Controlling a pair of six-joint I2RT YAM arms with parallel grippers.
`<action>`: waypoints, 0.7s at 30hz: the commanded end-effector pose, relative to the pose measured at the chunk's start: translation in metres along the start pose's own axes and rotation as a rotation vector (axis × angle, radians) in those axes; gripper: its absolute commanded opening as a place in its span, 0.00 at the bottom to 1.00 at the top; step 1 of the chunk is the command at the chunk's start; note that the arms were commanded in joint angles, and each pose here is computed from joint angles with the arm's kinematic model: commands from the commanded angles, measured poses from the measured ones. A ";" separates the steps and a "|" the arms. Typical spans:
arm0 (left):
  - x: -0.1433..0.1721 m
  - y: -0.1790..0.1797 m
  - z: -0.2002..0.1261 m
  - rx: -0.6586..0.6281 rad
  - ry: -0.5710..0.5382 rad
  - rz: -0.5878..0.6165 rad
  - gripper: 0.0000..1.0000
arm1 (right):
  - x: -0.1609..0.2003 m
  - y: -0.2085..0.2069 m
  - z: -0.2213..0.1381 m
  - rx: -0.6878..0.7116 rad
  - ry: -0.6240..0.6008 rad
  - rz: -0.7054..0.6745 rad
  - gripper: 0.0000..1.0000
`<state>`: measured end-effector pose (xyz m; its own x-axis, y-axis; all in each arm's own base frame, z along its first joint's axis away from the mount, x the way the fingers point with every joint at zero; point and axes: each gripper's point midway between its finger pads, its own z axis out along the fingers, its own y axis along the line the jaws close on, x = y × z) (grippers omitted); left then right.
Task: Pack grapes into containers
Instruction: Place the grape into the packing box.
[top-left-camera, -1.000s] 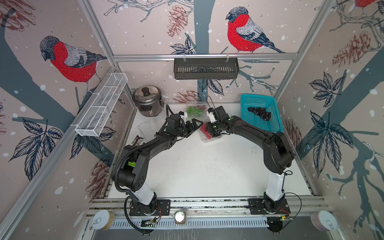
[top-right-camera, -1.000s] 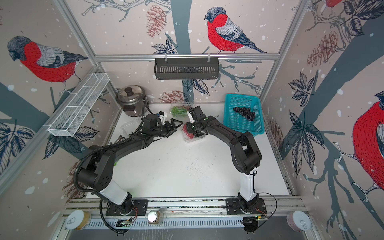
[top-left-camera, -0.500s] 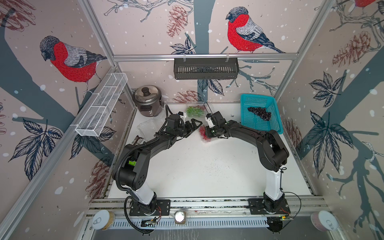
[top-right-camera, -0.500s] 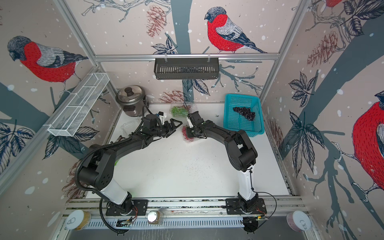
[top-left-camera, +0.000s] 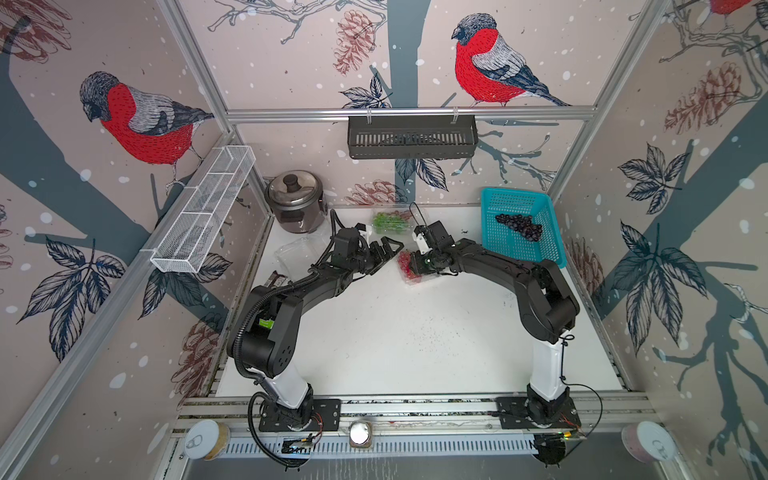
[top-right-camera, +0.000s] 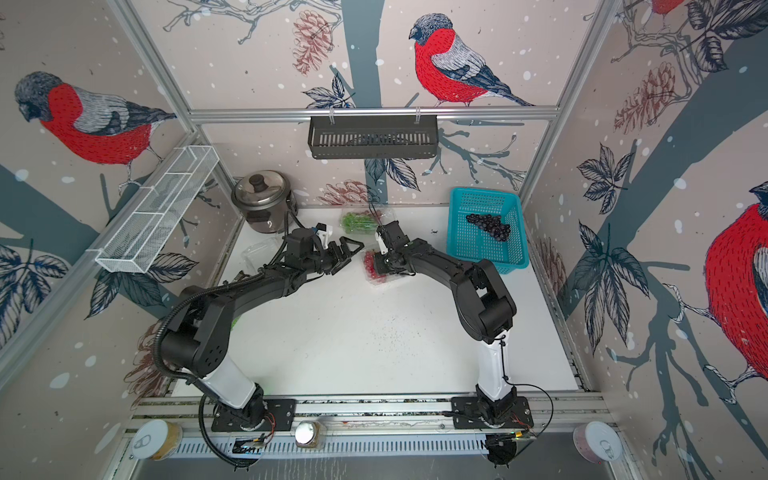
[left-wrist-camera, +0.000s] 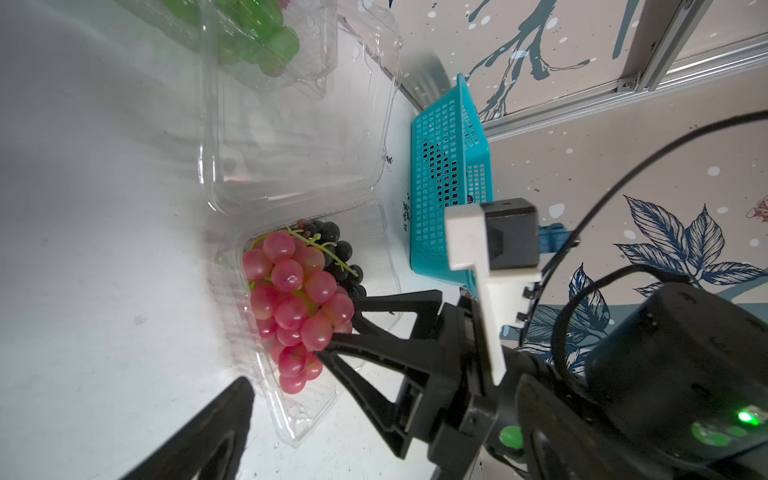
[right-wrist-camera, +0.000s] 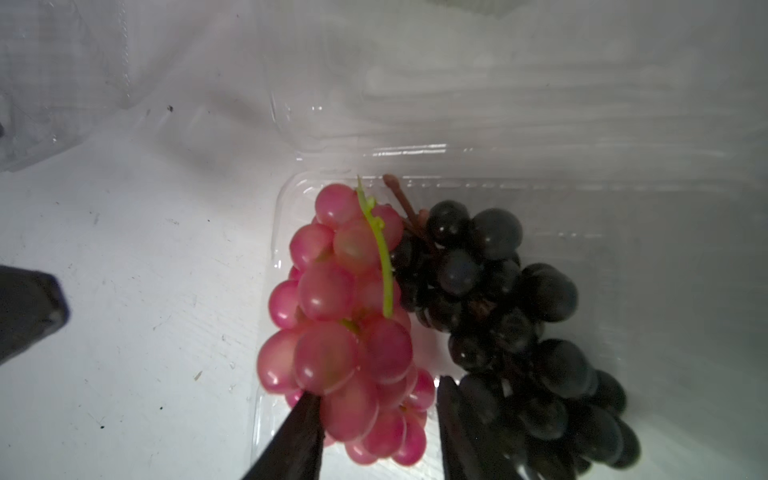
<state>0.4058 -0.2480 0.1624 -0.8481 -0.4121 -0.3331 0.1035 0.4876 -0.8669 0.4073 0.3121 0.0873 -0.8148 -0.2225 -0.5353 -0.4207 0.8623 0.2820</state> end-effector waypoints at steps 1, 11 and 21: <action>-0.005 -0.008 0.001 0.029 -0.009 0.021 0.97 | -0.008 -0.002 -0.012 0.001 -0.021 -0.001 0.52; -0.008 -0.004 0.003 0.023 -0.009 0.015 0.97 | -0.024 0.000 -0.026 -0.015 -0.071 0.019 0.68; -0.014 -0.003 0.001 0.021 -0.025 0.011 0.97 | -0.009 -0.022 0.006 0.112 -0.023 0.035 0.72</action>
<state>0.4148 -0.2423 0.1599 -0.8420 -0.4265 -0.3302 0.0914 0.4904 -0.8667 0.4187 0.3049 0.0854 -0.8174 -0.2026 -0.5393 -0.3846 0.8888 0.2491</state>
